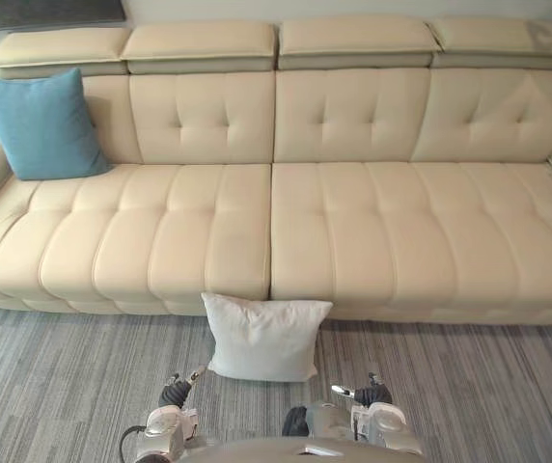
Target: Pick up cushions and gather them together orderly.
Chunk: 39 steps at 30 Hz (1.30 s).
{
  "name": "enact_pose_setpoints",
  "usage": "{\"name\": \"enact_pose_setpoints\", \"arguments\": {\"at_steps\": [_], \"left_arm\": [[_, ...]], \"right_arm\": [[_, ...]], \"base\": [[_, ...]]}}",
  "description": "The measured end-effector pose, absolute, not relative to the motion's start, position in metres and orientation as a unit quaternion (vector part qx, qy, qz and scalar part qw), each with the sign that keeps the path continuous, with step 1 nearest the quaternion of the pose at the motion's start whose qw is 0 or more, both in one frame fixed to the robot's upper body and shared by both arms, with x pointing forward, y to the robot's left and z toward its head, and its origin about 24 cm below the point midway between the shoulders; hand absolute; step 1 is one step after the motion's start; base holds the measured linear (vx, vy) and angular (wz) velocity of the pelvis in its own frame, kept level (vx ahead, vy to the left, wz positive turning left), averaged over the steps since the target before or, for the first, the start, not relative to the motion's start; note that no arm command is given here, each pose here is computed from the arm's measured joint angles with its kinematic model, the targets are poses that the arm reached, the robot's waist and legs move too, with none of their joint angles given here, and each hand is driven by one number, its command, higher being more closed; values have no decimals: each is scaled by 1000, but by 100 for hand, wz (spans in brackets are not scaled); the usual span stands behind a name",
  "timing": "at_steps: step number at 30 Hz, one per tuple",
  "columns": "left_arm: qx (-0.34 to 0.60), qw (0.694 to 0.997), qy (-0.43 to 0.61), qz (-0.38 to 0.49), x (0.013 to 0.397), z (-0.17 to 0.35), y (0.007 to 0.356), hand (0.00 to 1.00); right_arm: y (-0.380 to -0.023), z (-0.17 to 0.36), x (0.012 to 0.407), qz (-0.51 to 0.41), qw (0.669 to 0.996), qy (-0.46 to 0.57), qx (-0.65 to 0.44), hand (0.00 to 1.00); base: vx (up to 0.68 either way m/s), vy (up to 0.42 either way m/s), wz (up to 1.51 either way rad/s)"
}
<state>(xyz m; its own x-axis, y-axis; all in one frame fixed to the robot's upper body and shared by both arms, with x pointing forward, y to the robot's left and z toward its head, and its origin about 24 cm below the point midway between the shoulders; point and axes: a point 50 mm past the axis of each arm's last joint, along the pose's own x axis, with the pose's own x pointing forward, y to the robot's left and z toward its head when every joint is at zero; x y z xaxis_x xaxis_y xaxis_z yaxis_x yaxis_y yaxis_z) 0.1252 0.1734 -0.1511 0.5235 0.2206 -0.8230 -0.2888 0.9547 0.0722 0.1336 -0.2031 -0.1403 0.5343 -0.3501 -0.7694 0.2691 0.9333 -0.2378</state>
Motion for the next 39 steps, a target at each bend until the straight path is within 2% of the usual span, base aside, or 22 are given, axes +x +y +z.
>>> {"name": "enact_pose_setpoints", "arguments": {"at_steps": [9, 13, 25, 35, 39], "left_arm": [[-44, 869, 465, 162, 122, -151, 178, 0], [-20, 866, 471, 169, 117, -151, 196, 0], [-25, 855, 493, 162, 105, -157, 188, 0], [-20, 855, 492, 160, 105, -157, 189, 0], [4, 867, 473, 154, 120, -151, 196, 0]], "right_arm": [[-211, -145, 118, -209, 856, 471, -30, 0], [-193, -150, 111, -200, 852, 484, -11, 0], [-198, -152, 106, -199, 847, 492, -18, 0], [-193, -152, 109, -179, 852, 492, -31, 0], [-183, -144, 137, -132, 874, 461, -73, 0]], "base": [[194, 188, -27], [134, 239, 23], [-19, -5, -14], [-65, 53, -7], [-85, 74, -21]]}}
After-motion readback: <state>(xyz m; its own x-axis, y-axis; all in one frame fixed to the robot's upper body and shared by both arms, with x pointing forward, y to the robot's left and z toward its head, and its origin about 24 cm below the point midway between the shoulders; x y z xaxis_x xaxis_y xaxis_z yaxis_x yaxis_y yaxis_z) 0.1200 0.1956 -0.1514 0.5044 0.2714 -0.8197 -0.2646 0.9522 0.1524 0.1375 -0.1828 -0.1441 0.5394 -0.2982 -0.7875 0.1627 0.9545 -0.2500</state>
